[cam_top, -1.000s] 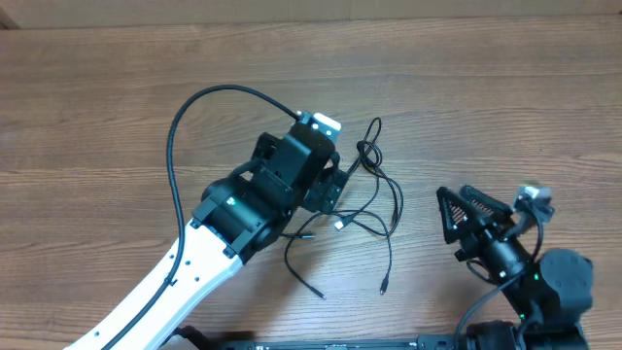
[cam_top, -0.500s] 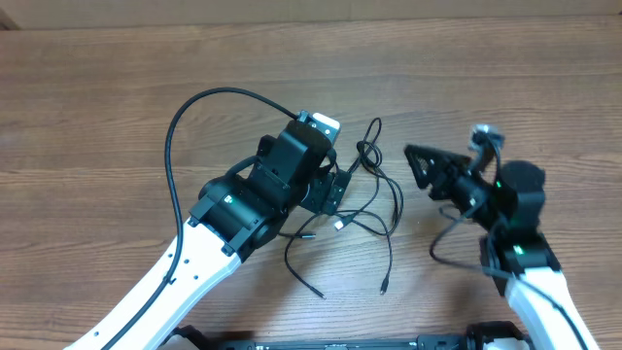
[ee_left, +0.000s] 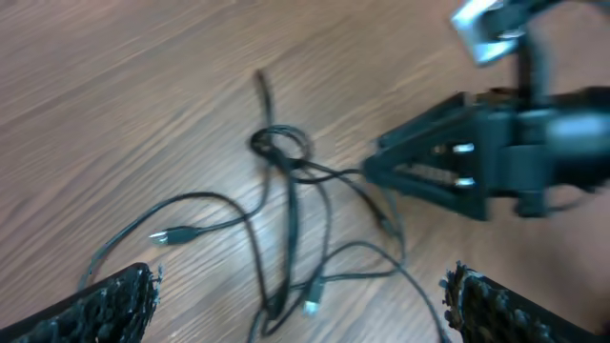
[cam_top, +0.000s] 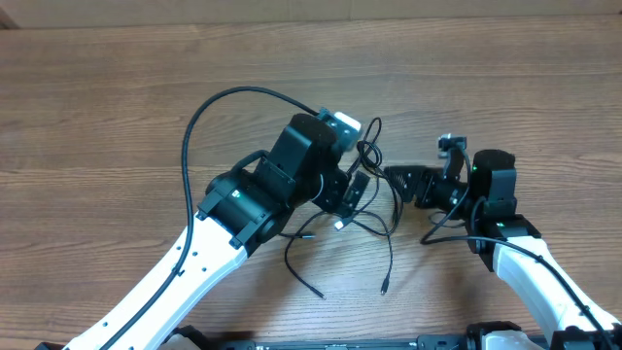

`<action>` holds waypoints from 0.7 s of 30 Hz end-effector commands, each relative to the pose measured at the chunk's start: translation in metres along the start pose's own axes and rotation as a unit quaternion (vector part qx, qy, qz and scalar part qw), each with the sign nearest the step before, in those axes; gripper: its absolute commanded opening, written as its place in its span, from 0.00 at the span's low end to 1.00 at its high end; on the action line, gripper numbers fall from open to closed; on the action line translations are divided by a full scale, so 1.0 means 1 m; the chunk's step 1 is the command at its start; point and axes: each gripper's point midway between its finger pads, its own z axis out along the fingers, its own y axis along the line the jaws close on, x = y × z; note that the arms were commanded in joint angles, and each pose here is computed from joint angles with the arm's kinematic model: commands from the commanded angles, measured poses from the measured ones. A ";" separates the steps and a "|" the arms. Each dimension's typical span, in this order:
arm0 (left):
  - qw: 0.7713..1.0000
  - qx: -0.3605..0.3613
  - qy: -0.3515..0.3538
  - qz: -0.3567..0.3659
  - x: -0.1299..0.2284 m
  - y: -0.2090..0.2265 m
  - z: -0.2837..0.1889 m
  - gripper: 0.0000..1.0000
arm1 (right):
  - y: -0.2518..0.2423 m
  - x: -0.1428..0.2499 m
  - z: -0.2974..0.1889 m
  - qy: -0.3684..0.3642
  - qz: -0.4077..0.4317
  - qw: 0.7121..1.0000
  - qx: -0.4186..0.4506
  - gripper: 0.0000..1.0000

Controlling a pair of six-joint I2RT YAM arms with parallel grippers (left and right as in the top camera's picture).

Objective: Untangle cables

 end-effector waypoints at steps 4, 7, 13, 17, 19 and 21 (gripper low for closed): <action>0.998 0.048 0.012 0.033 0.003 -0.015 0.008 1.00 | -0.028 -0.002 -0.004 -0.003 -0.101 0.991 0.086 0.63; 0.998 0.048 0.019 0.032 0.005 -0.015 0.016 1.00 | -0.030 -0.001 -0.003 0.000 -0.111 0.990 0.089 0.63; 0.998 0.059 0.018 0.032 0.003 -0.019 0.027 1.00 | -0.046 0.010 0.005 0.023 -0.094 0.990 0.105 0.66; 0.993 0.097 0.019 0.061 0.005 -0.031 0.026 1.00 | -0.051 0.015 0.010 0.032 -0.088 0.990 0.103 0.68; 0.988 0.117 0.030 0.092 0.012 -0.037 0.024 0.99 | -0.053 0.017 0.012 0.035 -0.087 0.990 0.104 0.69; 0.985 0.113 0.052 0.117 0.024 -0.033 0.023 1.00 | -0.052 0.019 0.015 0.039 -0.087 0.991 0.099 0.69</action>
